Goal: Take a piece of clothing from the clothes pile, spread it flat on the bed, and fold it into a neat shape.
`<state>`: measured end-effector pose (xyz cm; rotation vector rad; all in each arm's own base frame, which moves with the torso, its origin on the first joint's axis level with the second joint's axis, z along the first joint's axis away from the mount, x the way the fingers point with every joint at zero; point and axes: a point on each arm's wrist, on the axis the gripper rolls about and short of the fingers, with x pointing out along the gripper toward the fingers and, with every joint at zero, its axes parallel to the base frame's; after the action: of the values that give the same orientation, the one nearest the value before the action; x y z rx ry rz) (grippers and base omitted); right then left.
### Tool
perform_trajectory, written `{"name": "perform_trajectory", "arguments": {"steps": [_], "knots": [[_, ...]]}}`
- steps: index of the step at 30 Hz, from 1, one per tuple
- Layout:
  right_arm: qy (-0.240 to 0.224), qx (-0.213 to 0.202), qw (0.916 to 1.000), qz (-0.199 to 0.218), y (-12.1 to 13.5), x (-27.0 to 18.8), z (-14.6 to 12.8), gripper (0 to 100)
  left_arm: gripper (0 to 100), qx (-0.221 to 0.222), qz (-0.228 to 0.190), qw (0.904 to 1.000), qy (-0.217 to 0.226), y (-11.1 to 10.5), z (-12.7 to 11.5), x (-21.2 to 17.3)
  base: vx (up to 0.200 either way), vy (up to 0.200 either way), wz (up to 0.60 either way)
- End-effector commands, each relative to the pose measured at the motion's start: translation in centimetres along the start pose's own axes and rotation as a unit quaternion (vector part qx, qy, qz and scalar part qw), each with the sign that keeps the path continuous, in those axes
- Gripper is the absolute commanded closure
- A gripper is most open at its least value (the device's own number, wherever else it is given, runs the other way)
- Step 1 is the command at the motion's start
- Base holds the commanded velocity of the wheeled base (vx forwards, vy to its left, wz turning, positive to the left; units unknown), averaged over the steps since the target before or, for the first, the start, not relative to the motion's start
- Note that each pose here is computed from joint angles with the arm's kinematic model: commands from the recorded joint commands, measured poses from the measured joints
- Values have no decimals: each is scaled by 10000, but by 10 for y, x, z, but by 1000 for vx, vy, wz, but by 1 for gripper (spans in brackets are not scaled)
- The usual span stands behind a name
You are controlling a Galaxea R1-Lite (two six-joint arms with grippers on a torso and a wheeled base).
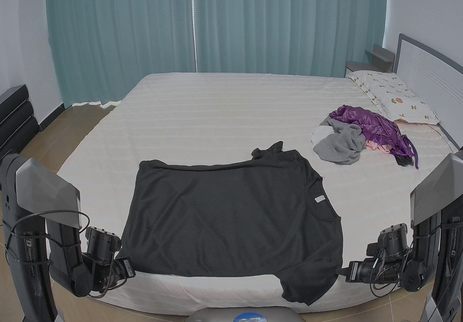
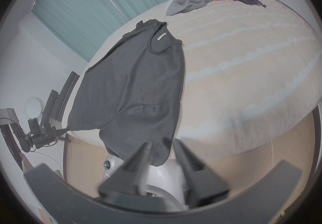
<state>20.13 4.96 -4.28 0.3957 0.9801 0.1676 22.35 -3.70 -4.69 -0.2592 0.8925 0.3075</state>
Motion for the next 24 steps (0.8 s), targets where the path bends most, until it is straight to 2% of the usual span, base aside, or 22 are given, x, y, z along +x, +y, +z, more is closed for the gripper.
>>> {"name": "perform_trajectory", "arguments": {"steps": [1,4,8,15,24], "knots": [[215,87,9997,-86,-5,5,-9,0,0,-45,-34,10000,-26,-2,1,2,0,0,0],[74,130,9999,-38,-4,1,-4,0,0,-75,-74,9999,-104,-2,5,-1,0,0,0],[-278,344,9989,124,3,-9,6,0,0,-246,-209,9985,-451,-2,19,-13,0,0,0],[-446,580,9971,194,3,-12,11,0,0,-484,-494,9929,-972,-3,41,-32,0,0,0],[-518,674,9962,194,1,-12,13,0,0,-530,-641,9917,-984,-4,45,-32,0,0,0]]}}
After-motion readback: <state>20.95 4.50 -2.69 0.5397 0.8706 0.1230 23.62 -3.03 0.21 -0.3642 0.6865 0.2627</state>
